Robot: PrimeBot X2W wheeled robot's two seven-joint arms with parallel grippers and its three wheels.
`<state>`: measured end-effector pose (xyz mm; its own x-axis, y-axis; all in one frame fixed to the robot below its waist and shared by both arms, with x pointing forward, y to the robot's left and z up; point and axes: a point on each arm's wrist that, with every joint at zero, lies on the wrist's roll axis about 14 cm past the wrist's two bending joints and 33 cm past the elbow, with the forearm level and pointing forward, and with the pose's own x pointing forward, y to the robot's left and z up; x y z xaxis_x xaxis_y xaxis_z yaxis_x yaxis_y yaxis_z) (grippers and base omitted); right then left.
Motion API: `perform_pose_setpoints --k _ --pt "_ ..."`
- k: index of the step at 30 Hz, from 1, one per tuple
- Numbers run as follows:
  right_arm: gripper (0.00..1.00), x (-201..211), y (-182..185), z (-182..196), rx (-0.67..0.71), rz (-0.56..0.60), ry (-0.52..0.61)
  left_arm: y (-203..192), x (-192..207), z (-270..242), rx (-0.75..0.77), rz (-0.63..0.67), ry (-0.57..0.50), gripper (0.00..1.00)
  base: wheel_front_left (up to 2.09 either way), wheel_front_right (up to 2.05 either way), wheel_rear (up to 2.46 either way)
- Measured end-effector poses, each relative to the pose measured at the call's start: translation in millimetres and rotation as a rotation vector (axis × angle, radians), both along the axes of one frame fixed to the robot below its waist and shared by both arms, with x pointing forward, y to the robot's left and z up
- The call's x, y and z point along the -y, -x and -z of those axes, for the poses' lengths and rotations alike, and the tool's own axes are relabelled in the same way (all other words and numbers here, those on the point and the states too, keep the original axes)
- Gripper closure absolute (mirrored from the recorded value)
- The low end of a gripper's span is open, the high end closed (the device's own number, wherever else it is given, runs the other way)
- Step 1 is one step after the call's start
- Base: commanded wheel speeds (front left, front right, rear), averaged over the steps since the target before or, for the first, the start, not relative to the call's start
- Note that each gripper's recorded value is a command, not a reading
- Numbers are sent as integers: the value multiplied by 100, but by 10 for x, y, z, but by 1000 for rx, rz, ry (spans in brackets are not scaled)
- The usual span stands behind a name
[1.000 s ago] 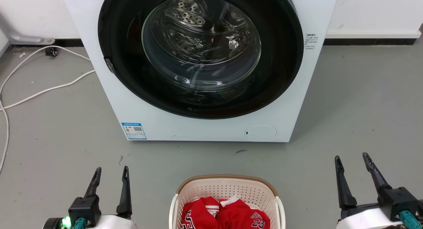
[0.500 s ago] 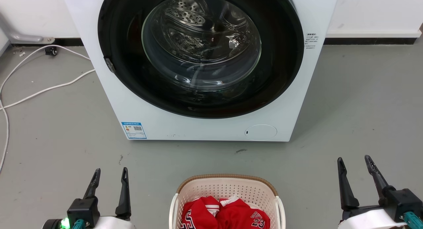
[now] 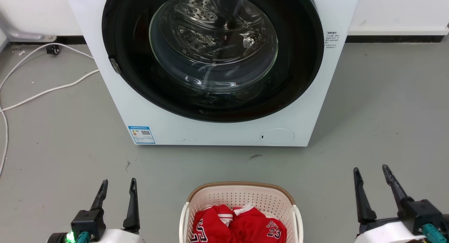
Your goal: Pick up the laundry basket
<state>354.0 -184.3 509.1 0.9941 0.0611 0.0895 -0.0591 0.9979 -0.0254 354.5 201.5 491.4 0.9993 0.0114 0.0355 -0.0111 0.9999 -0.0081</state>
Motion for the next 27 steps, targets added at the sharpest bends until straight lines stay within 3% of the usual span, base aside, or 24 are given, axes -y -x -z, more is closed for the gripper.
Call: perform_pose_setpoints --k 10,16,27 --pt "0 -125 -241 421 -134 -45 61 -291 172 425 -137 63 25 0 0 0 0" --pt "0 -277 -461 874 -274 -103 91 -538 222 862 -278 108 1 0 0 0 0" --pt "0 -342 -572 1812 -575 -163 131 -786 439 1748 -565 176 59 0 0 0 0"
